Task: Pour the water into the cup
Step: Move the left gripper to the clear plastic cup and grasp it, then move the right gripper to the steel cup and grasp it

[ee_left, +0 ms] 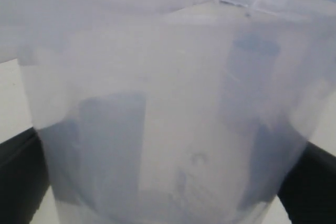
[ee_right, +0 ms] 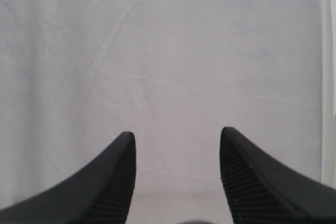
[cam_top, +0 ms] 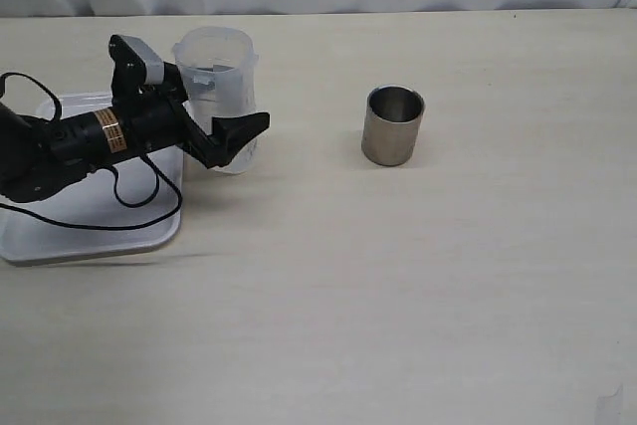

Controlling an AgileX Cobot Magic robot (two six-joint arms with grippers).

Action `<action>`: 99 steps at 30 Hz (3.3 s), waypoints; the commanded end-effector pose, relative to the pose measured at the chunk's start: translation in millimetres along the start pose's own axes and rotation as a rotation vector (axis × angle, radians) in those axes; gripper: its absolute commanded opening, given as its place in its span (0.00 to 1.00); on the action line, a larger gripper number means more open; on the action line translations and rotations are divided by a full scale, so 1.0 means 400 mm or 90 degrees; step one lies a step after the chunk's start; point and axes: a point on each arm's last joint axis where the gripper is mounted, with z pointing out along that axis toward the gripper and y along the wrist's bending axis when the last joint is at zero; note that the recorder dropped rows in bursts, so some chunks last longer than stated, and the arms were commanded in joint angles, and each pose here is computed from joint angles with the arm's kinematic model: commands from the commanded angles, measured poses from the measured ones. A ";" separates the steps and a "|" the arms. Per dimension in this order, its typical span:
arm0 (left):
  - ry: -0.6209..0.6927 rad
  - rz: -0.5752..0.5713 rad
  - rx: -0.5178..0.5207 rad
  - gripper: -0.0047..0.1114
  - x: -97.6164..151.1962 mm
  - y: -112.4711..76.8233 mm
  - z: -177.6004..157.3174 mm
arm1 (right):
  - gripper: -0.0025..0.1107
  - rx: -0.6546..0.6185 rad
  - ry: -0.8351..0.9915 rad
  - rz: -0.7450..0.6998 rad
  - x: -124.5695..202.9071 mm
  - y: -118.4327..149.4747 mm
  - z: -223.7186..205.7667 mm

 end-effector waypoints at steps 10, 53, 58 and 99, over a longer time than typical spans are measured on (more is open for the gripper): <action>-0.013 -0.011 -0.028 0.94 -0.012 0.010 0.011 | 0.45 0.002 0.000 0.003 0.001 -0.001 -0.001; 0.021 -0.013 -0.001 0.04 0.001 0.000 0.012 | 0.85 -0.353 0.363 -0.026 0.461 0.081 0.420; 0.021 -0.013 -0.001 0.04 0.001 0.000 0.012 | 0.85 -0.423 0.399 -0.021 0.596 0.092 0.462; 0.022 -0.013 -0.002 0.04 0.001 0.000 0.012 | 0.85 -0.465 0.370 0.024 0.811 0.132 0.568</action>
